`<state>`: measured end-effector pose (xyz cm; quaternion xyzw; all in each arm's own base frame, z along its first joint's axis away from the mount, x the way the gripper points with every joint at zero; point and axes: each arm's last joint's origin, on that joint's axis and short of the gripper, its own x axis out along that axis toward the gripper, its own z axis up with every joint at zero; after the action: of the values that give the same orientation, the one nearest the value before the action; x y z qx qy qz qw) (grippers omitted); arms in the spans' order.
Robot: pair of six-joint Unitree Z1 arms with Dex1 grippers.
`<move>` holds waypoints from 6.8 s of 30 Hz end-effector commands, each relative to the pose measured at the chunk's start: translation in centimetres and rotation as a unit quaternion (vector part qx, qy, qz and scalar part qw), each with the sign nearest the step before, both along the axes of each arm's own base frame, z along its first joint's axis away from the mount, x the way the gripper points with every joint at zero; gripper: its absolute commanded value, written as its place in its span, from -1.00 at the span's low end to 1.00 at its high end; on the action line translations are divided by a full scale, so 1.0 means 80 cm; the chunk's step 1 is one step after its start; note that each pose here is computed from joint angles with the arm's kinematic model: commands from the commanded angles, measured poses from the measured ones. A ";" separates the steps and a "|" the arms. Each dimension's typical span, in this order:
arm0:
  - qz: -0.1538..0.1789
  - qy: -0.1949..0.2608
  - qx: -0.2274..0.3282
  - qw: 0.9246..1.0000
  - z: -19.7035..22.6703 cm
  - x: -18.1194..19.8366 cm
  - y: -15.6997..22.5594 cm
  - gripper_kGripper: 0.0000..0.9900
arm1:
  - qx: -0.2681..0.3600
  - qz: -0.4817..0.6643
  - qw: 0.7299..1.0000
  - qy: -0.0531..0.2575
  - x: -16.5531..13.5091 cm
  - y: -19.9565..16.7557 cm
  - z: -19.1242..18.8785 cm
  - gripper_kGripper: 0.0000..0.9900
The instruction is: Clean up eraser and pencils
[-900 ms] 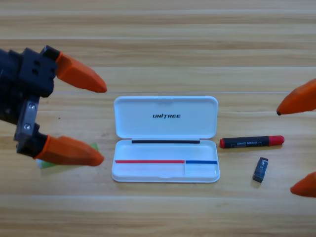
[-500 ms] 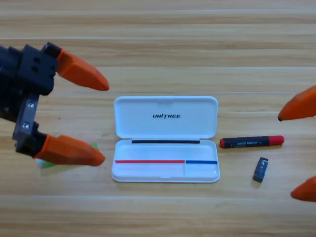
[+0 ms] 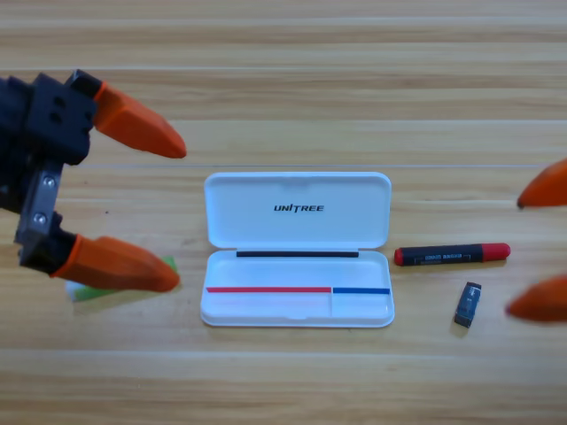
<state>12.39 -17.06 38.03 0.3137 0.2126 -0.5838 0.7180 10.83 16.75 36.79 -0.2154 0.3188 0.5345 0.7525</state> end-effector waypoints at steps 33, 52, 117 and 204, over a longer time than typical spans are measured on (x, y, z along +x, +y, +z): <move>0.074 0.114 0.372 0.918 -0.075 0.179 -0.067 0.99 | -0.132 -0.621 0.722 0.276 0.201 0.091 -0.254 0.88; 0.123 0.172 0.386 0.898 -0.191 0.192 0.003 0.99 | -0.147 -0.619 0.697 0.332 0.176 0.077 -0.246 0.83; 0.136 0.164 0.374 0.903 -0.255 0.223 -0.001 1.00 | -0.362 0.208 0.909 0.020 0.173 0.232 -0.189 -1.00; -0.016 0.103 0.392 0.914 -0.158 0.148 -0.199 -1.00 | -0.406 0.221 0.886 0.015 0.313 0.128 -0.261 0.45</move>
<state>24.45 -31.29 27.72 0.5089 0.4765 -0.4923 0.5211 34.67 27.48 19.47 -0.5653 0.4372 0.5088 0.4799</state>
